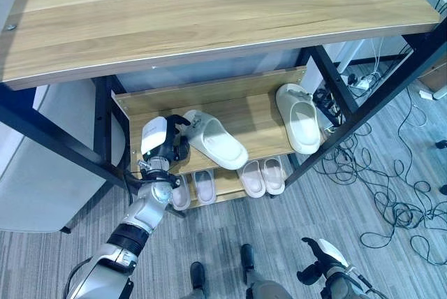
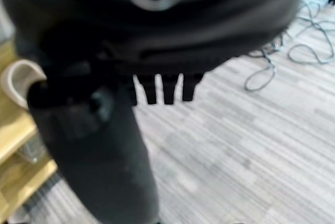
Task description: Arrange the slippers neatly on the shoe rack.
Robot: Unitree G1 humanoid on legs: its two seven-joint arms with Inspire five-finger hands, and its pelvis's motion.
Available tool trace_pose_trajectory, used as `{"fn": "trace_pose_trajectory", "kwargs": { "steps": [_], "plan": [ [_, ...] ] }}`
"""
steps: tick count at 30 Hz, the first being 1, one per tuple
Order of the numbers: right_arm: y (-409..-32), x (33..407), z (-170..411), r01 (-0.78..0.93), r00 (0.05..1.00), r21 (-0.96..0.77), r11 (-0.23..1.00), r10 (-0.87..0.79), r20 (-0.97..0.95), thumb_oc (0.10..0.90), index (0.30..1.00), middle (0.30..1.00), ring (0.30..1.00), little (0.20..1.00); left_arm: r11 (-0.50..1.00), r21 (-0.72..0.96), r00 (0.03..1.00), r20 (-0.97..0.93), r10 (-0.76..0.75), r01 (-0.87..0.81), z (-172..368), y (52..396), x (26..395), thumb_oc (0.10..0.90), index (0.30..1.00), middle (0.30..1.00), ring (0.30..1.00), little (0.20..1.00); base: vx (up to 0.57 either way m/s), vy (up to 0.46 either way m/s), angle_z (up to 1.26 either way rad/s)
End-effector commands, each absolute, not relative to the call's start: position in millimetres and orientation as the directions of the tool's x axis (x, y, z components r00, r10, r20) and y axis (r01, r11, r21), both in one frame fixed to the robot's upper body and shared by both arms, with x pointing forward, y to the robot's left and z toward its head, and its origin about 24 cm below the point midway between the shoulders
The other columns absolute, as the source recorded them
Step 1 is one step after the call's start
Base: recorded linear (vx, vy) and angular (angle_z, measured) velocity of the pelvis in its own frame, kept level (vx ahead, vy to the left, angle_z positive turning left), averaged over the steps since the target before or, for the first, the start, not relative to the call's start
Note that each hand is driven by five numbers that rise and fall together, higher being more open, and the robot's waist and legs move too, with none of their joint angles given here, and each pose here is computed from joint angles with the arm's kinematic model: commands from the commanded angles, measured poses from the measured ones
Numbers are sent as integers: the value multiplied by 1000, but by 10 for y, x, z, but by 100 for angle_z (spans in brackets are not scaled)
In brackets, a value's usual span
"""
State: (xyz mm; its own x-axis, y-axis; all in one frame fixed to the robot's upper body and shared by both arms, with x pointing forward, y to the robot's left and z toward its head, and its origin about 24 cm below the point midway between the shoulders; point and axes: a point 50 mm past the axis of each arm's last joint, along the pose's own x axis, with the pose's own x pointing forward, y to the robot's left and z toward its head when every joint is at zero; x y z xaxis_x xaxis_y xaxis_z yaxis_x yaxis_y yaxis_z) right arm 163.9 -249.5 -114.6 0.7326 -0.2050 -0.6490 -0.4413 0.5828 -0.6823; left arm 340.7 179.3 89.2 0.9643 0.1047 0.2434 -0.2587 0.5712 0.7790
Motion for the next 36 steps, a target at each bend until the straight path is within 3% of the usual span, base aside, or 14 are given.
{"fn": "trace_pose_trajectory", "kwargs": {
  "steps": [1,21,22,23,36],
  "plan": [
    [-2671,1669,-1047,-386,765,-733,560,-250,-594,800,900,900,900,900,581,750,932,360,40,-315,1230,1603,3595,400,300,300,300,300,0,0,0],
    [-2647,1641,-1081,-394,758,-736,551,-257,-599,800,900,900,900,900,661,716,933,353,-67,-223,1209,1277,3548,400,300,300,300,300,0,0,0],
    [-2643,1624,-1091,-397,755,-734,552,-258,-602,800,900,900,900,900,664,712,932,357,-65,-227,1216,1280,3545,778,867,867,867,867,-7,-6,-6],
    [-2643,1620,-1094,-397,754,-733,552,-260,-604,800,900,900,900,900,668,708,931,360,-63,-228,1220,1278,3543,800,900,900,900,900,-9,-7,-11],
    [-2592,1631,-1119,-393,748,-723,568,-259,-611,800,900,900,900,900,853,485,933,359,6,-193,1086,1318,3231,800,900,900,900,900,-2,-5,-2]
  ]
}}
